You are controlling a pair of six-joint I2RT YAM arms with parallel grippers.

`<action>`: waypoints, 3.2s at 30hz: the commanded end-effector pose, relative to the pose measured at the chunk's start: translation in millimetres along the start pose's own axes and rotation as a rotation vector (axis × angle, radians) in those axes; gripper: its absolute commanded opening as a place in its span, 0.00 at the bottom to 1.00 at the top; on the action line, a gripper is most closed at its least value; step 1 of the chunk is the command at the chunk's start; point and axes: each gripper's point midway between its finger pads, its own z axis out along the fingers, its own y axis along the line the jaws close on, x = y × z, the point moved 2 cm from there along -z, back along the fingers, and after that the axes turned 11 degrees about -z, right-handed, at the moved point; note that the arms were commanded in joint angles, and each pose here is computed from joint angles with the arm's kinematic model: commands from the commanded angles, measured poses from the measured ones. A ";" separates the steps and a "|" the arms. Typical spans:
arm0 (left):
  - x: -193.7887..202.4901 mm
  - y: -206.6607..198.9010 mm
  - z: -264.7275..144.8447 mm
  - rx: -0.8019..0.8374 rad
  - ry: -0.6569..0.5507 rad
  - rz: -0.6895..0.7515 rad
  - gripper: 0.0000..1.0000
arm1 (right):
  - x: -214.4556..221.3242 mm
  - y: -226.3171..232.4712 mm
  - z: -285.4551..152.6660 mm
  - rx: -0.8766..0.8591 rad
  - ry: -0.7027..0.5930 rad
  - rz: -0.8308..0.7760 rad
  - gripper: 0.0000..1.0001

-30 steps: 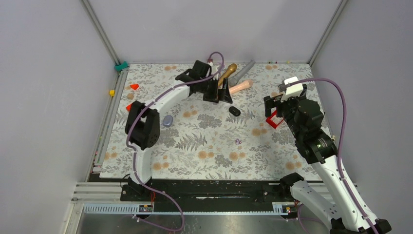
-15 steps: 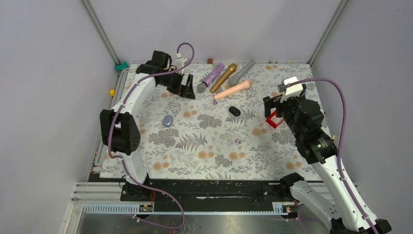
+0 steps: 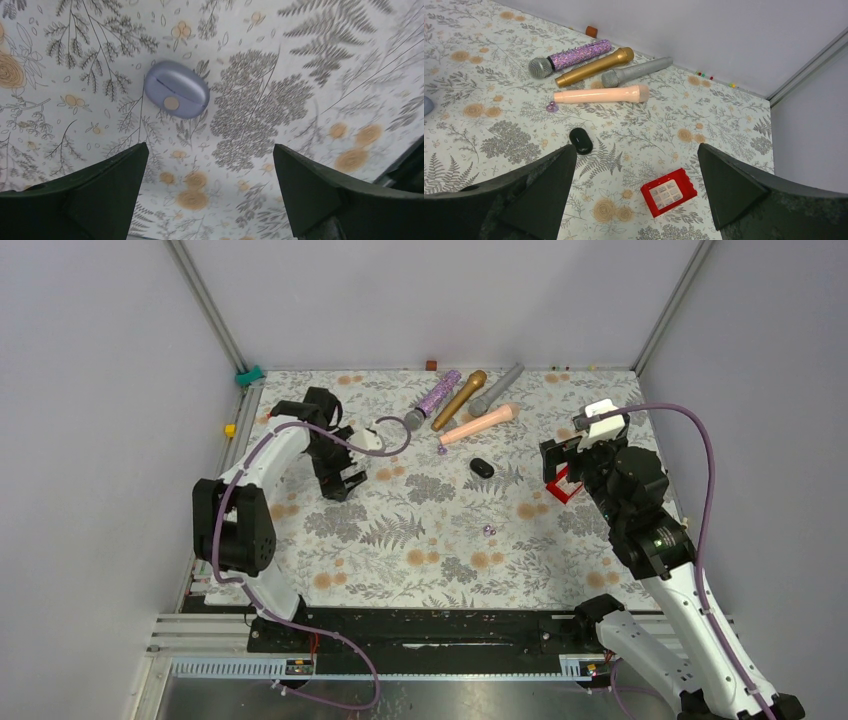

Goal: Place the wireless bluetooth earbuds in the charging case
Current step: Pick up the charging case at the center of the board.

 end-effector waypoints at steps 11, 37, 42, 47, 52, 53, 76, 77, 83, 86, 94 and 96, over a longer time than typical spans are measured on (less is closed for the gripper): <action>9.5 30.5 31.6 0.005 0.042 0.242 0.98 | -5.3 0.9 1.6 -0.007 -0.032 0.014 0.99; 33.9 44.6 98.1 0.009 0.255 0.202 0.72 | -6.6 1.4 0.9 -0.012 -0.033 0.025 0.99; 21.2 35.7 91.5 0.003 0.218 0.189 0.59 | -6.3 2.8 2.3 -0.017 -0.029 0.031 0.99; 0.6 17.2 89.2 0.001 0.189 0.160 0.54 | -4.5 8.2 5.6 -0.042 -0.017 0.051 0.99; -28.5 -1.1 89.4 -0.006 0.138 0.101 0.52 | -0.6 23.7 12.8 -0.118 0.002 0.091 0.99; -36.3 -3.7 87.7 -0.008 0.117 0.091 0.52 | 0.8 27.7 14.7 -0.136 0.012 0.107 0.99; -160.8 -115.7 -9.7 0.114 -0.448 0.100 0.52 | -4.6 168.7 105.0 -0.811 0.290 0.851 0.82; -162.8 -117.8 -11.7 0.114 -0.455 0.096 0.52 | -6.2 172.4 108.2 -0.826 0.302 0.890 0.78; -172.2 -129.2 -17.8 0.127 -0.490 0.089 0.53 | 1.6 193.8 110.3 -0.851 0.352 0.903 0.74; -174.8 -136.5 -17.8 0.142 -0.497 0.088 0.53 | 5.6 201.6 109.5 -0.856 0.360 0.898 0.74; -176.6 -141.3 -13.3 0.130 -0.493 0.098 0.53 | 1.9 216.2 102.3 -0.930 0.376 0.879 0.73; -177.4 -140.9 -14.2 0.126 -0.495 0.100 0.53 | 5.2 220.3 100.3 -0.937 0.384 0.874 0.72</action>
